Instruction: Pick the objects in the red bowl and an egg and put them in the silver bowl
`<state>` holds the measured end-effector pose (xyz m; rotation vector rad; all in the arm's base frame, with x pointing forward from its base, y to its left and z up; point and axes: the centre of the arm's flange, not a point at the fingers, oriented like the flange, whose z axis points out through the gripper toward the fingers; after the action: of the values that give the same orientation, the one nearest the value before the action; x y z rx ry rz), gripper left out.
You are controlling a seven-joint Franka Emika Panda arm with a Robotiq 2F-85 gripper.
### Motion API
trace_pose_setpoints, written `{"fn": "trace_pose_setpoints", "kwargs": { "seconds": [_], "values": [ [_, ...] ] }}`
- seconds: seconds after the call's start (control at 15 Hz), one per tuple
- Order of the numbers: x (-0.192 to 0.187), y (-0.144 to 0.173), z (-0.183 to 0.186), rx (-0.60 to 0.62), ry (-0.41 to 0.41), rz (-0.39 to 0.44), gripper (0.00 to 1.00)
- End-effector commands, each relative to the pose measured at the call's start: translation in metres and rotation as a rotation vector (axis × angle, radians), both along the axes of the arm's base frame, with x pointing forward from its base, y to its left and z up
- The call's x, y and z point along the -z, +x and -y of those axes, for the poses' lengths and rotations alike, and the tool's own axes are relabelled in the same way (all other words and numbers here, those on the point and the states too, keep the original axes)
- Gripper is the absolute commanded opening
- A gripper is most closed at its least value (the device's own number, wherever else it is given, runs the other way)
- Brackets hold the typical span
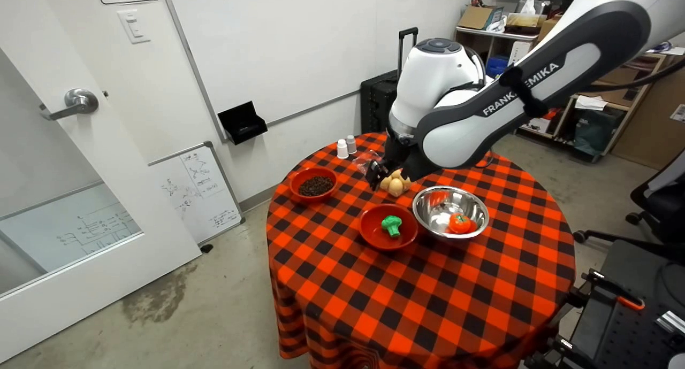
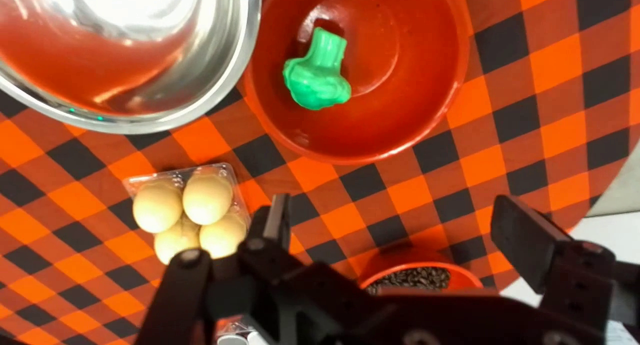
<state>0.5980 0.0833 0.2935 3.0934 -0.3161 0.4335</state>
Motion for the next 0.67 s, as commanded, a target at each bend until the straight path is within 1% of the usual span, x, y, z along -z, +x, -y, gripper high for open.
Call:
{"fn": "trace_pose_setpoints", "kwargs": {
  "seconds": [0.0, 0.13, 0.27, 0.4, 0.6],
  "values": [
    [0.033, 0.027, 0.003, 0.087, -0.064, -0.081, 1.00],
    [0.050, 0.032, 0.006, 0.130, -0.076, -0.131, 1.00],
    [0.062, 0.036, 0.004, 0.156, -0.063, -0.178, 1.00],
    [0.072, 0.040, -0.003, 0.168, -0.062, -0.218, 1.00],
    [0.083, 0.043, -0.010, 0.169, -0.065, -0.256, 1.00]
  ]
}}
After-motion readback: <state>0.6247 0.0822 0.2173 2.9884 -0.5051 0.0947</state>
